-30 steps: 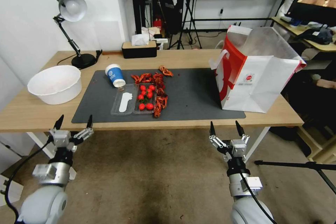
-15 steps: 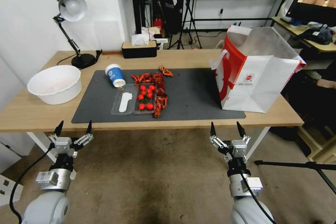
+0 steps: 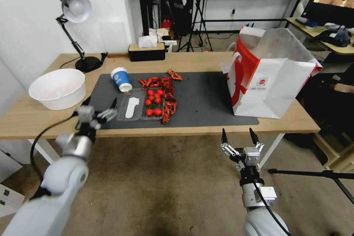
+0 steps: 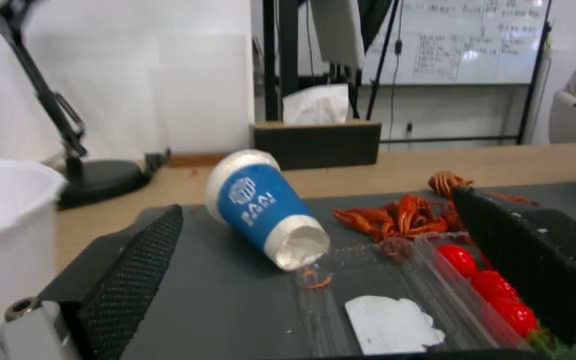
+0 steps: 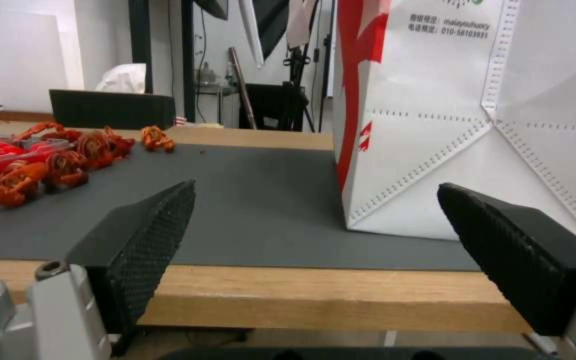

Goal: Pick up the trash from the table and place it into the takeout bag.

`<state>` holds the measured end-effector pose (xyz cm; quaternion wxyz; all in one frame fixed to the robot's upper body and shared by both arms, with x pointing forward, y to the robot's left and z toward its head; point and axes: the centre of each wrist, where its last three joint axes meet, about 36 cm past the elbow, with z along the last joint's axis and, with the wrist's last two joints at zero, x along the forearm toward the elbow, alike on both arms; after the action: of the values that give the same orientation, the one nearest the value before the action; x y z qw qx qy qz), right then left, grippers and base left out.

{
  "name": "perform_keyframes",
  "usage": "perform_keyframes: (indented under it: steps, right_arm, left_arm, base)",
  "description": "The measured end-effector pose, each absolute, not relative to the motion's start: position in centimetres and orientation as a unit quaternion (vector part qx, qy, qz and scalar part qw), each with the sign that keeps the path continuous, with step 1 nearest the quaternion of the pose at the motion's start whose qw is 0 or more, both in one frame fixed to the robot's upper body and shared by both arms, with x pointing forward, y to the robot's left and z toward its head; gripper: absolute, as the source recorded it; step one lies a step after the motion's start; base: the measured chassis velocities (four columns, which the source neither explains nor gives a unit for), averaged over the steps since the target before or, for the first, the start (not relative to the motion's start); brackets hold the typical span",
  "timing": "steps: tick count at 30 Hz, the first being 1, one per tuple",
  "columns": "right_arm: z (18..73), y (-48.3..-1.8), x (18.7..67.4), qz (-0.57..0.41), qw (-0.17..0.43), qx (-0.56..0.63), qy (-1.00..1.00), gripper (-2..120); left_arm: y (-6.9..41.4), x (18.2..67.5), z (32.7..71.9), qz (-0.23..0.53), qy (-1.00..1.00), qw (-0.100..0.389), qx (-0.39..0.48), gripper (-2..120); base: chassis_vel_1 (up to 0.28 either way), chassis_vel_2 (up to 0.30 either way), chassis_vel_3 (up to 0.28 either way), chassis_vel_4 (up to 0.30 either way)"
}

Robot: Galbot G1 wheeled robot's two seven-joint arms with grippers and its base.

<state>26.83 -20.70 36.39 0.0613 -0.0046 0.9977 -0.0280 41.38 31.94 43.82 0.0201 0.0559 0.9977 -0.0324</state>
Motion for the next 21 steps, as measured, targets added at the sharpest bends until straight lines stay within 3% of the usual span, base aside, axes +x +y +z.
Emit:
perform_keyframes:
  steps: [3,13,21]
  right_arm:
    - [36.8,-20.9,26.9,-0.03,0.064,-0.001,0.998,93]
    - [37.0,-21.0,27.0,-0.031,0.064,0.002,0.997,93]
    - [37.0,-21.1,27.0,-0.031,0.064,0.005,0.997,93]
  left_arm:
    - [31.5,45.5,44.9,-0.046,0.997,-0.029,0.054,100]
    - [31.3,52.6,47.0,-0.058,0.993,-0.103,0.027,100]
    - [30.5,57.1,47.2,-0.057,0.99,-0.13,0.015,100]
  base:
    - [0.0,0.0,0.0,0.0]
    - [0.0,0.0,0.0,0.0]
    - [0.0,0.0,0.0,0.0]
